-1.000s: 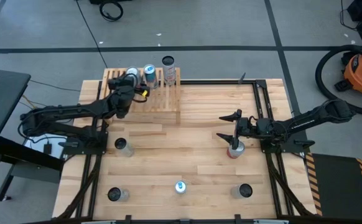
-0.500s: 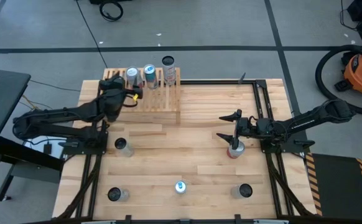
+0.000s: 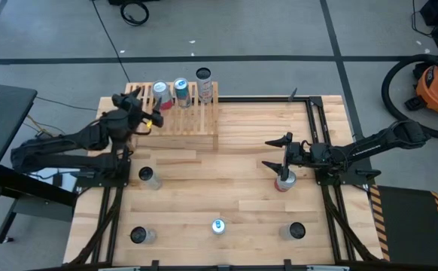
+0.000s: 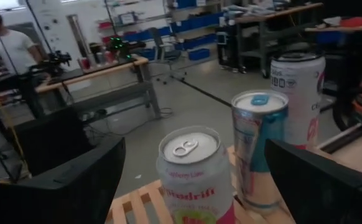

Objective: Place canned beverage on shelf
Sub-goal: Put the top pink white soda can on the shelf

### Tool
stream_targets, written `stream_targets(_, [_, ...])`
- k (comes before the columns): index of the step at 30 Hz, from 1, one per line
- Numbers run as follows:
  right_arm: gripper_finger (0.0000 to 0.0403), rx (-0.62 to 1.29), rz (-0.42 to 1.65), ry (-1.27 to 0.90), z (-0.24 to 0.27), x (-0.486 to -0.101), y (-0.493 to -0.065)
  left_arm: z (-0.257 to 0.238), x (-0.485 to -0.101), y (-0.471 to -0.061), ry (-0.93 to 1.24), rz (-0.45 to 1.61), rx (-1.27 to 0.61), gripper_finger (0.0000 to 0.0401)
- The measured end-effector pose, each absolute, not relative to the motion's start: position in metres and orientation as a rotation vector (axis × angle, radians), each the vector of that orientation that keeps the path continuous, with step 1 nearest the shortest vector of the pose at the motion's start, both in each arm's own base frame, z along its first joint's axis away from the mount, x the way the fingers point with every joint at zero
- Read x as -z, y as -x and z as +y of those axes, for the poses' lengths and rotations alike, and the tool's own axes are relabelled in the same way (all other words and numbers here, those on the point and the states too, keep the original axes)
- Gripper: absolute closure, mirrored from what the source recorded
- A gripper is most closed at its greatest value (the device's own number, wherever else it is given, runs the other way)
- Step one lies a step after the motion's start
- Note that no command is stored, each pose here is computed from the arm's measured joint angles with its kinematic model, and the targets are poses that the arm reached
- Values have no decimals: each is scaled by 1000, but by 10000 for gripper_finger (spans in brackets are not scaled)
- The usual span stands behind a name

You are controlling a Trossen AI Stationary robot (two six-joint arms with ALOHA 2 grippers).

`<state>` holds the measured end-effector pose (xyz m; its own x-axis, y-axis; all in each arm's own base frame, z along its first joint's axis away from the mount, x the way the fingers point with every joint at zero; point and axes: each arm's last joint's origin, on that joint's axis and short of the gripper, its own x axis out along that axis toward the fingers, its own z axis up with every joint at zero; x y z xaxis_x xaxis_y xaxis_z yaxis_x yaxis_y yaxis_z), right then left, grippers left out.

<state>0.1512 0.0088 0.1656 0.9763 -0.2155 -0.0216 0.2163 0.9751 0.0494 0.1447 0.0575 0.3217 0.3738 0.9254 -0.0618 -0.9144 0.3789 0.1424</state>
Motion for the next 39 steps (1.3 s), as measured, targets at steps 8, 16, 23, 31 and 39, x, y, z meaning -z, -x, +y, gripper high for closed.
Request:
stream_targets(8, [4,218,16,-52,9,-166,-151,72,-319,-134,-63,182,-1041,16])
stream_targets(16, [4,218,16,-52,9,-166,-151,93,-318,-125,2,168,-956,16])
stream_targets(23, [4,218,16,-52,9,-166,-151,104,-314,-122,43,183,-885,16])
stream_targets(31, [4,218,16,-52,9,-166,-151,120,-307,-121,94,223,-909,16])
stream_targets(39, [4,218,16,-52,9,-166,-151,131,-302,-124,130,227,-880,16])
